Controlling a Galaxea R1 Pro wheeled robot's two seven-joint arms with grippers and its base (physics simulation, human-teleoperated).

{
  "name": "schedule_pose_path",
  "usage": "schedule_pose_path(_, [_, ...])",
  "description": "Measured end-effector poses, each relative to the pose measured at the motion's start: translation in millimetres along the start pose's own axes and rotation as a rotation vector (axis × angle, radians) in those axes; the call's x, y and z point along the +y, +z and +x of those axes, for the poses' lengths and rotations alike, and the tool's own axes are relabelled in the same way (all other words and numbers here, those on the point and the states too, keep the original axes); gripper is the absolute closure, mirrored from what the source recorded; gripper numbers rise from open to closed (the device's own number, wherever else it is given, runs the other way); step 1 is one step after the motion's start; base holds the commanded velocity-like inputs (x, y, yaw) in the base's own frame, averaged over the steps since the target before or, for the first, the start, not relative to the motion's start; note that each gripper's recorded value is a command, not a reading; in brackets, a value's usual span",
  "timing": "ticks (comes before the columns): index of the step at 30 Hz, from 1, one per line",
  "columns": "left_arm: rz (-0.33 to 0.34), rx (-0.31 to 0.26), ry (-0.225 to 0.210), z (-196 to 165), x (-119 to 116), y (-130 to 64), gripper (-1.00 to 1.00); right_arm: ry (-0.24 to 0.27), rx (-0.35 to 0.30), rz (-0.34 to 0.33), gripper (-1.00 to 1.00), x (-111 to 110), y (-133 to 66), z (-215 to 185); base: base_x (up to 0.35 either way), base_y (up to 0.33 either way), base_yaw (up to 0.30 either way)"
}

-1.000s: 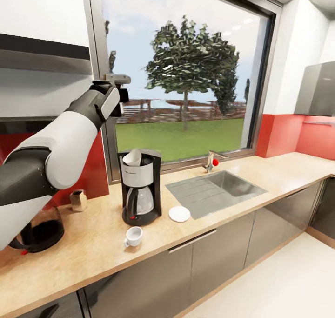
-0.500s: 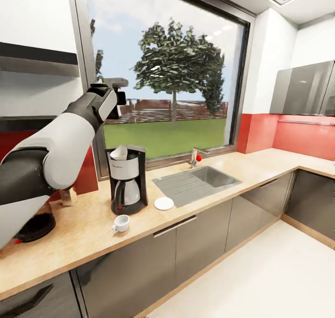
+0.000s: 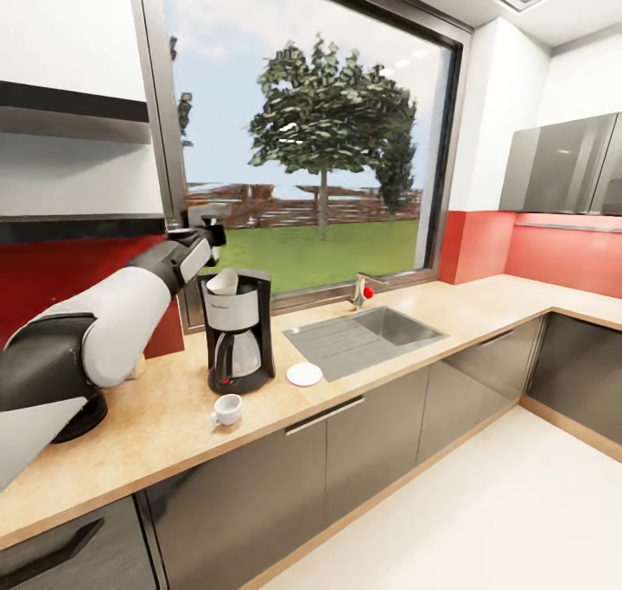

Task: Set up a coffee station on the kitchen countertop: keep the coffee maker on the countertop, move the bottle of coffee from the kitchen shelf to the counter next to the coffee maker, place a paper coffee filter on top of the coffee maker, put the saucer next to the coffee maker with the coffee cup on the saucer, and place the electric kettle next to the coffee maker.

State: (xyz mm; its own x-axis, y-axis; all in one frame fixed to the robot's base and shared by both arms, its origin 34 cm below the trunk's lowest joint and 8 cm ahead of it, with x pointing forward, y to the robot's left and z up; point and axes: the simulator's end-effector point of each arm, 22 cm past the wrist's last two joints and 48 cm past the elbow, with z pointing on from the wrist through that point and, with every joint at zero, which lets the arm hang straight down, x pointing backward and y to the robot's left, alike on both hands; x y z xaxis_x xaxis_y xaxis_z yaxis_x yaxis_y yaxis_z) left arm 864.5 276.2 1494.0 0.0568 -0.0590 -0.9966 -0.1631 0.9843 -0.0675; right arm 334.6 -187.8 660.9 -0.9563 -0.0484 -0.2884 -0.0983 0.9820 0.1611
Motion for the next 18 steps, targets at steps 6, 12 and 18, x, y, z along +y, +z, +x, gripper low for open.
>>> schedule_pose_path(6, [-0.005,0.006,0.008,40.5,25.7,7.8,1.00,0.000,0.001,0.000,-1.00,0.0,0.5,0.7,0.000,0.000,0.000])
schedule_pose_path(12, [-0.044,0.023,0.015,62.5,56.7,14.0,1.00,0.001,0.008,-0.001,-1.00,0.0,1.6,4.0,0.000,0.000,0.000])
schedule_pose_path(18, [-0.061,0.026,0.015,72.5,69.6,18.5,1.00,0.003,0.016,-0.001,-1.00,0.0,2.7,7.5,0.000,0.000,0.000])
